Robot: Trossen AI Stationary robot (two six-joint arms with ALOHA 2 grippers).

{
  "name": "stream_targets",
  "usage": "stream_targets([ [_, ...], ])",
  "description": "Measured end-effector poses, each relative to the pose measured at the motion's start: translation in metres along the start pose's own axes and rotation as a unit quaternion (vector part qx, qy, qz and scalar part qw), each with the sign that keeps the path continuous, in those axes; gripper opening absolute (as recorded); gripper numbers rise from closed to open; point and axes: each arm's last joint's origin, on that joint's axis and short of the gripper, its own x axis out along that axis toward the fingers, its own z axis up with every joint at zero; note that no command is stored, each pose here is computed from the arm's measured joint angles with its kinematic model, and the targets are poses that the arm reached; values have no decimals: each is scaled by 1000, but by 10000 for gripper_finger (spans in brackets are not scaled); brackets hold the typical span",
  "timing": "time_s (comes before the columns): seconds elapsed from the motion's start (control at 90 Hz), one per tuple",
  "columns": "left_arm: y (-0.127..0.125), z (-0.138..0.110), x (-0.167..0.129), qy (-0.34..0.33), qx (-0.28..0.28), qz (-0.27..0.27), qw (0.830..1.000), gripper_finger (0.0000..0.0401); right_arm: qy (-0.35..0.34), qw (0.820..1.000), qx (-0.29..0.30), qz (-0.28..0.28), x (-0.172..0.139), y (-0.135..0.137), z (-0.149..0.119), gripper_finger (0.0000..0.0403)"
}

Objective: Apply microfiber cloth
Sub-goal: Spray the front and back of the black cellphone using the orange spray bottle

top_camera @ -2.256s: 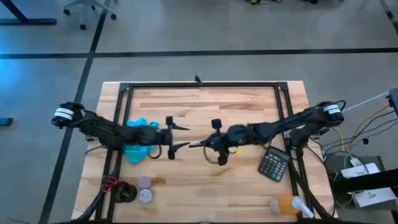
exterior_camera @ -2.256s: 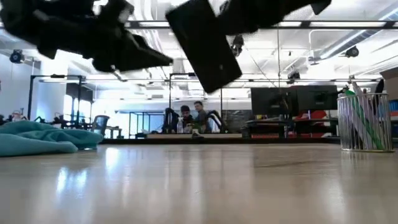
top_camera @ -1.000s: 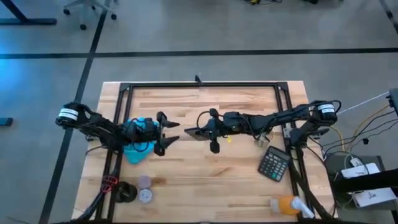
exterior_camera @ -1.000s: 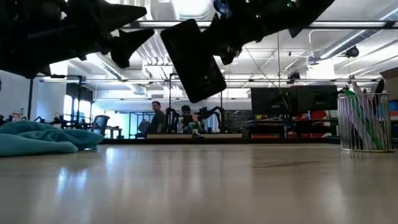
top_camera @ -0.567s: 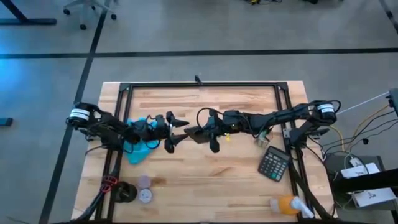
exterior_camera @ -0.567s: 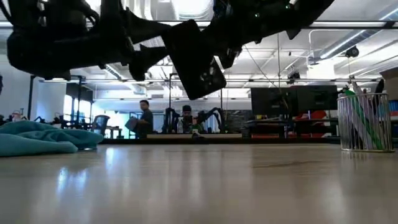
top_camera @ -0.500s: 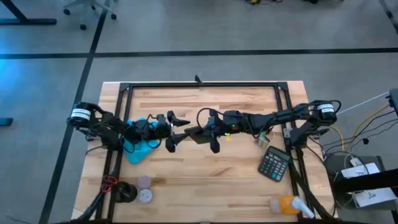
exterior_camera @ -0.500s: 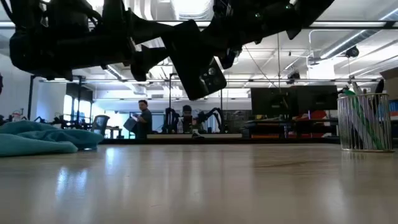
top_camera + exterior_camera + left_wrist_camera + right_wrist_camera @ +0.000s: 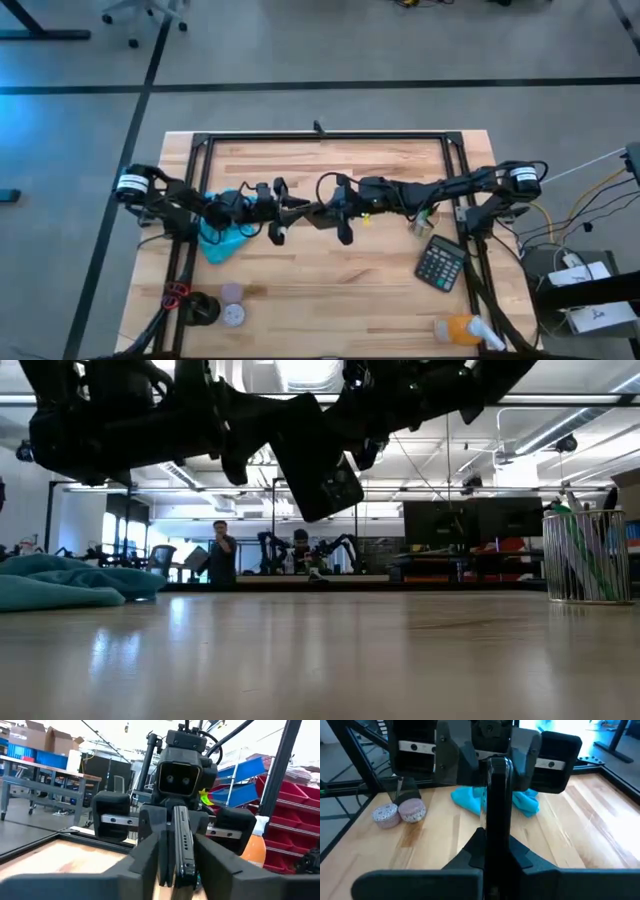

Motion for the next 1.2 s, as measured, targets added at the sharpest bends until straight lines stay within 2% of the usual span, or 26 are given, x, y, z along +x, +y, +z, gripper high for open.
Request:
stream_targets([
  [0.144, 0, -1, 0, 6, 11, 1, 1000, 15, 1, 1000, -1, 1, 0, 0, 0, 25],
  [0.378, 2, 0, -1, 6, 5, 5, 1000, 12, 1, 1000, -9, 0, 0, 0, 0, 50],
  [0.6, 3, 3, -7, 20, -7, 17, 1000, 12, 24, 999, -21, -1, -9, 1, 2, 121],
  [0.733, 4, 8, -11, 25, -15, 42, 999, 12, 51, 998, -47, -12, -25, 2, 8, 165],
  [0.856, 6, 8, -13, 44, -11, 74, 996, 12, 73, 995, -66, -31, -44, 8, 15, 190],
  [0.967, 8, 6, -14, 57, -9, 89, 994, 12, 86, 993, -72, -36, -62, 17, 21, 196],
  [1.2, 21, 0, -17, 93, 4, 156, 983, 12, 101, 994, -43, 10, -99, 50, 40, 196],
])
